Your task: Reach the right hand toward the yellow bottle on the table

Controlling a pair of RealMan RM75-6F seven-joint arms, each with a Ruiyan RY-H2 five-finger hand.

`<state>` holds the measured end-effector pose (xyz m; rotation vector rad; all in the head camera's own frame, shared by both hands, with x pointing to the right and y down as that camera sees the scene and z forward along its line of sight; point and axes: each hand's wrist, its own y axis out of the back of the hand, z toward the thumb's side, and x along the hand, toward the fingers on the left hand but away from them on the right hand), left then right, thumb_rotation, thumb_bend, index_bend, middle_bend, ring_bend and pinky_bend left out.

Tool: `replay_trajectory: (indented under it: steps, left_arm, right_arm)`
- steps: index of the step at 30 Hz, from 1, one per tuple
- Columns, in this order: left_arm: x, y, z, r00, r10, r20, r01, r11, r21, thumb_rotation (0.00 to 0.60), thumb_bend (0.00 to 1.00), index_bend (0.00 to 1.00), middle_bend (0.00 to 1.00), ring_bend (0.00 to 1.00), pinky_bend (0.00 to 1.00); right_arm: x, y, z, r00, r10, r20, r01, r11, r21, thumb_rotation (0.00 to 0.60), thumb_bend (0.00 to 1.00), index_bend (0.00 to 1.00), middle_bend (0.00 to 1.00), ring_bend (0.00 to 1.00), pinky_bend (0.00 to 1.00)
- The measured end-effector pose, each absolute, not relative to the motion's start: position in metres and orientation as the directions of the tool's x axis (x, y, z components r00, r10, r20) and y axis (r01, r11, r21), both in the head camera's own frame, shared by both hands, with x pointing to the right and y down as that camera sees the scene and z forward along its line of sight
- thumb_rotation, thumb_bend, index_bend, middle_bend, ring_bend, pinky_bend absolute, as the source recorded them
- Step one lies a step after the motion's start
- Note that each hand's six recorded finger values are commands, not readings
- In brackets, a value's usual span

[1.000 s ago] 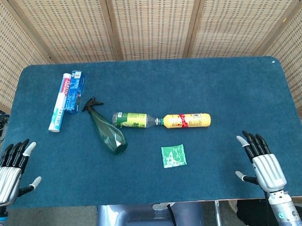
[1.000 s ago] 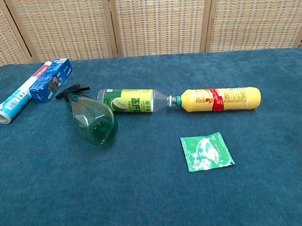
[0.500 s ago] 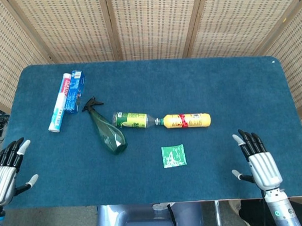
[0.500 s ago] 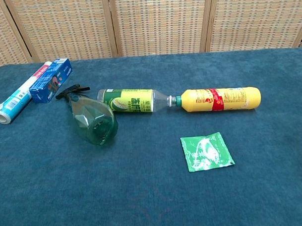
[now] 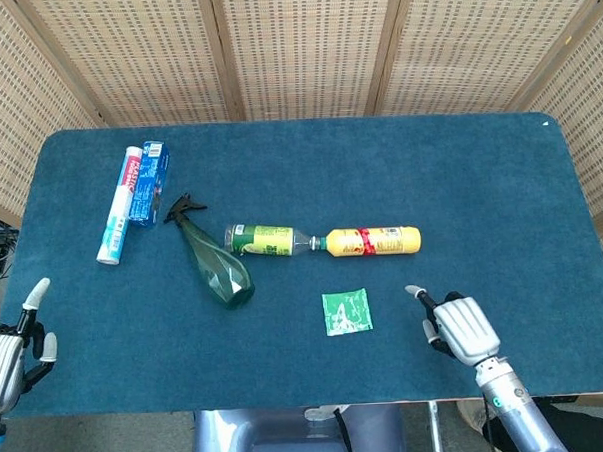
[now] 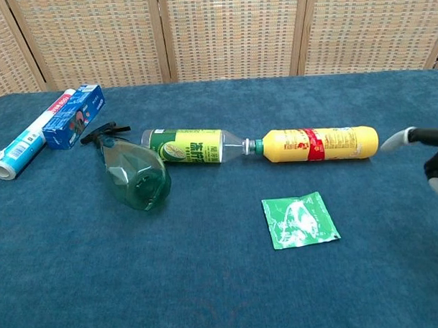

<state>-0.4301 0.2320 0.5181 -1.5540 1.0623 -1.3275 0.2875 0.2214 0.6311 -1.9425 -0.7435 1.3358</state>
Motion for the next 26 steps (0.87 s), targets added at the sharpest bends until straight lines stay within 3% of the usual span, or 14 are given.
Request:
replay_trajectory:
  steps: [6,26]
  left_arm:
    - [-0.432,0.231,0.520,0.086,-0.945,0.315,-0.095,-0.323,-0.942,0.600,0.59,0.00,0.78,0.79,0.72]
    - [-0.435,0.231,0.523,0.074,-0.938,0.339,-0.094,-0.345,-0.934,0.600,0.59,0.00,0.78,0.79,0.72]
  right_arm:
    - [0.252,0.226,0.649,0.371,0.676,-0.637,0.039,-0.696,-0.717,0.600,0.87,0.17,0.74,0.75,0.47]
    - [0.200,0.238,0.677,0.397,0.573,-0.717,-0.036,-0.771,-0.636,0.600,0.89,0.19,0.72,0.75,0.47]
